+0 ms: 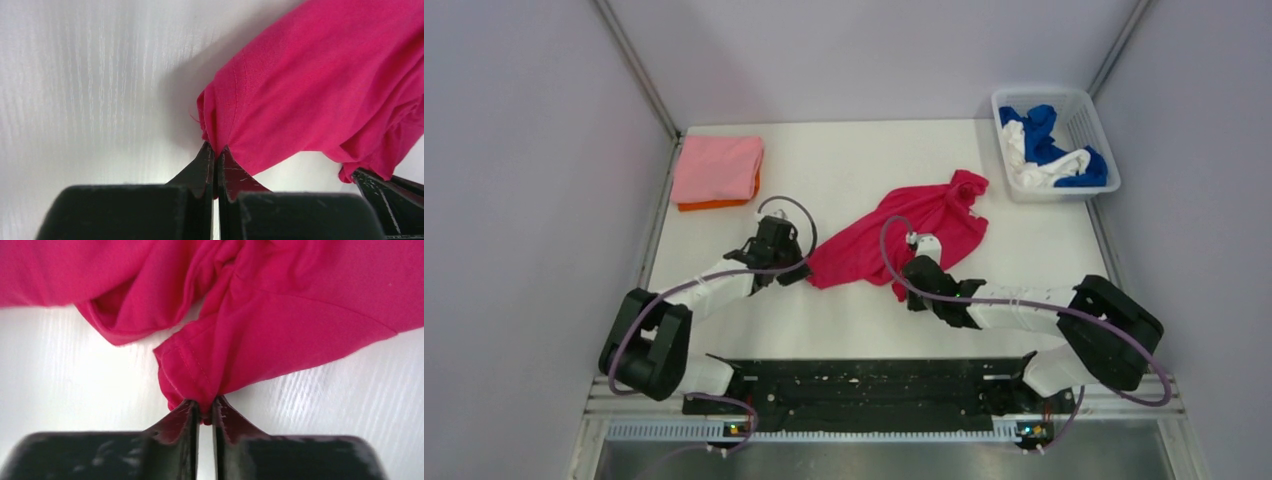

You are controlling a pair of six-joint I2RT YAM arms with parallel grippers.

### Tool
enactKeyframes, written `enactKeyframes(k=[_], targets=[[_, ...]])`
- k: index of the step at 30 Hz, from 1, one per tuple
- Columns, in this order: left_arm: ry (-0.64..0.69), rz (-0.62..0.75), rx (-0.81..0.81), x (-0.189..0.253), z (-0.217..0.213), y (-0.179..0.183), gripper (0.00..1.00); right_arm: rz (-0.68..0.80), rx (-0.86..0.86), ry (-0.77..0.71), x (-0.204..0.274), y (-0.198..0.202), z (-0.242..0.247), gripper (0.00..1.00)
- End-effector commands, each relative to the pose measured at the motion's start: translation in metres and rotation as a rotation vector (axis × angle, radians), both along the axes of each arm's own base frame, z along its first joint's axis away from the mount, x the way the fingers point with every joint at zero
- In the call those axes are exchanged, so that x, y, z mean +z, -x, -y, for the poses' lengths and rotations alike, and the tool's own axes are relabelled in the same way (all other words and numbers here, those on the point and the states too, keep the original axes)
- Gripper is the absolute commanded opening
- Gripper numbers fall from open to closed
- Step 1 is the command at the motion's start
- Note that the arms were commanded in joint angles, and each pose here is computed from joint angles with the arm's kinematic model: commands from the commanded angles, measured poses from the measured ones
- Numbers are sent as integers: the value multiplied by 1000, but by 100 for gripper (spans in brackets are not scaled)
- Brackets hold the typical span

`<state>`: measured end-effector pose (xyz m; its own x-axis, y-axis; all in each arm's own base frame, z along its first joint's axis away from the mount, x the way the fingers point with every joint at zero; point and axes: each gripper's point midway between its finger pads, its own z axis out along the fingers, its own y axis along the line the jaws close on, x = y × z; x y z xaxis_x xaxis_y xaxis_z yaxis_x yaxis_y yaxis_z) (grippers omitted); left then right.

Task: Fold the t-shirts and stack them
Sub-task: Flatten out the tshirt

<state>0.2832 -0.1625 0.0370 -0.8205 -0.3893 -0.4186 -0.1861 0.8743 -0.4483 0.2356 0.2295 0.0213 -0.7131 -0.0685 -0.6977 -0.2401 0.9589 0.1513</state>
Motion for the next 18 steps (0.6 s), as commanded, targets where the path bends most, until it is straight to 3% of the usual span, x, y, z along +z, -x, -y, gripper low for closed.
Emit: enactKeyframes(k=[1,6,12,18], targets=[[20,80,29,27,-2,-4,0,-40,-59,29,-2,19,22,0],[3,160,87,57,-16,-4,0,-18,-88,17,22,25,35,0],[8,326,167,114,-35,-5,0,124,-298,29,88,13,93,0],[34,536,272,187,-54,-17,0,377,-437,-152,193,-10,137,0]])
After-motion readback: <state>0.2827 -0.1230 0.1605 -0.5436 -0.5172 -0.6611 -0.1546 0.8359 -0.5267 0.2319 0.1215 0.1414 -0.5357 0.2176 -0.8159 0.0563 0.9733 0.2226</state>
